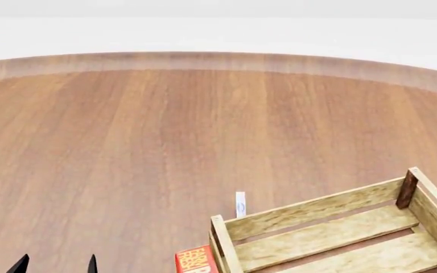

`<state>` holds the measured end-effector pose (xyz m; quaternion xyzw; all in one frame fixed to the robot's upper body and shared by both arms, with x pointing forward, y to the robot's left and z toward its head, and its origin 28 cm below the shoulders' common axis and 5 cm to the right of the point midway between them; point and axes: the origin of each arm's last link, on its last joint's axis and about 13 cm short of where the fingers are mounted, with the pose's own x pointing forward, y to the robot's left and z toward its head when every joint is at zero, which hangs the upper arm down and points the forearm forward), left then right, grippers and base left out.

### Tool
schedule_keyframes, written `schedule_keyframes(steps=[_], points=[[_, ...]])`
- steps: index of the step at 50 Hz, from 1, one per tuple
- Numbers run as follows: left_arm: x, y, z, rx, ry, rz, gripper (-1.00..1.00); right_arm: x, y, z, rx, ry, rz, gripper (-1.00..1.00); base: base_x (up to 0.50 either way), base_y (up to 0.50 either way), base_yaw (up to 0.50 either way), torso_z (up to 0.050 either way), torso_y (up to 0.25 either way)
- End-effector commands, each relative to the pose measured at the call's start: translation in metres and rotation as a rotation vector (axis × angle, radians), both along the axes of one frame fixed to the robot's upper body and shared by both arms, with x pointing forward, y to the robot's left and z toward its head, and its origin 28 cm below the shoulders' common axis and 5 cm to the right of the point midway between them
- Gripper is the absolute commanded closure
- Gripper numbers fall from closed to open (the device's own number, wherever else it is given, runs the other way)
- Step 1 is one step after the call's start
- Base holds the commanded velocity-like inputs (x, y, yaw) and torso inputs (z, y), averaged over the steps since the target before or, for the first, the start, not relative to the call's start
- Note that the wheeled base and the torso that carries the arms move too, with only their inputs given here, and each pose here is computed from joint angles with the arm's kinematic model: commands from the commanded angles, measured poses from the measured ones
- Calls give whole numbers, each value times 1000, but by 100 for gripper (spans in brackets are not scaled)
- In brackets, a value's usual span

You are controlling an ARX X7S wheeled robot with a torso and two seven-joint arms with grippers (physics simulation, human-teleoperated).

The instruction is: Pick up the tomato sauce, and put it in the wooden tray.

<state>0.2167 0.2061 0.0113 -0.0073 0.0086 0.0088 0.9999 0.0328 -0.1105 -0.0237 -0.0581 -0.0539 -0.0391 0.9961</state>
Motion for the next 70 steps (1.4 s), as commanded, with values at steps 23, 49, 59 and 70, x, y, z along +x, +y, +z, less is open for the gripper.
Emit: schedule_keyframes(steps=[23,49,59,70], points=[[-1,-1,0,1,0,3,-100,-2,1,-25,-26,106,5,-100,0,0,0,0,0],[-1,0,0,0,-2,5,-100,-4,6,-38,-52,153,68,-100,0,0,0,0,0],[-2,0,1,-1,-2,5,-100,-1,5,-41,-47,174,59,-100,0,0,0,0,0],[-2,0,0,0,-1,6,-100,7,7,-54,-57,232,67,-100,0,0,0,0,0]])
